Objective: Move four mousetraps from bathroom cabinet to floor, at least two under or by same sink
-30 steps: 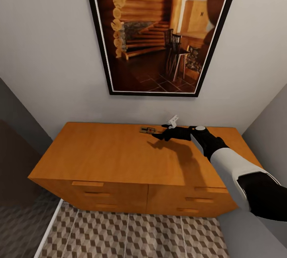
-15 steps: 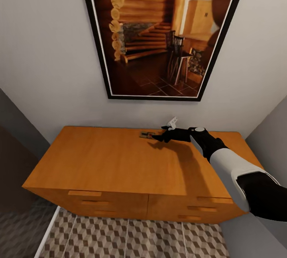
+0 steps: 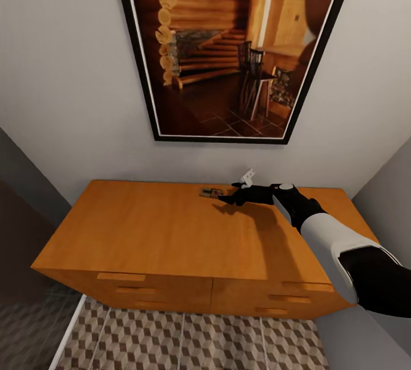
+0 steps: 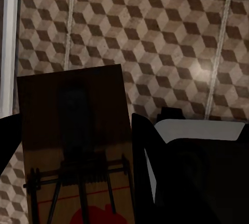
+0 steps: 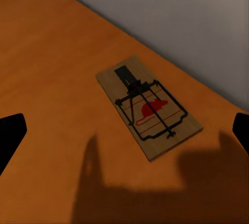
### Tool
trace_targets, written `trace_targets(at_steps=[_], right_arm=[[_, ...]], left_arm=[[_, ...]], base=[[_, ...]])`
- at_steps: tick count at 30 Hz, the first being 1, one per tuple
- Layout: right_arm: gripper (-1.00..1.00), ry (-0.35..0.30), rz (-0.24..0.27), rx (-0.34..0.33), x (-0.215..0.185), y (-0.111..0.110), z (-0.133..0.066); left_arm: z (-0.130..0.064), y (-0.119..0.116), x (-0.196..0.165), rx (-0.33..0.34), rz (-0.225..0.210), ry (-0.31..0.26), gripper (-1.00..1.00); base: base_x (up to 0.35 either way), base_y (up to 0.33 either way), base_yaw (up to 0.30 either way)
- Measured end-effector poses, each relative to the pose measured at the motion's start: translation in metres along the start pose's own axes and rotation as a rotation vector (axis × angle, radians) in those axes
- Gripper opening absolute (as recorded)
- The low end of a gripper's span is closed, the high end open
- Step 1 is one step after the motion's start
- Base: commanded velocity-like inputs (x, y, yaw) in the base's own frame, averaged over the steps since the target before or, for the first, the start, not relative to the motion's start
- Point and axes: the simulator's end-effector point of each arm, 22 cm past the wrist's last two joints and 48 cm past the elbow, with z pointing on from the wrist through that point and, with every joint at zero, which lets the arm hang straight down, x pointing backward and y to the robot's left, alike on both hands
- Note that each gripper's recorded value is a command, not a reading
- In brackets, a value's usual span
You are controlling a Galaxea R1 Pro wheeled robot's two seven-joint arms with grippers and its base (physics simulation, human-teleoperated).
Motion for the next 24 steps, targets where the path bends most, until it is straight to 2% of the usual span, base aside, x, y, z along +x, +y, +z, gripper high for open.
trace_targets(at_steps=[14,24], right_arm=[[1.00,0.010,0.012,-0.004,0.010,-0.001,0.005],[1.00,0.011,0.013,-0.003,0.011,-0.002,0.005]], left_arm=[[0.001,0.000,0.007,0.000,0.003,0.015,-1.00],[0.001,0.000,0.007,0.001,0.003,0.016,-1.00]], base=[[0.001,0.000,0.000],[0.126,0.043,0.000]])
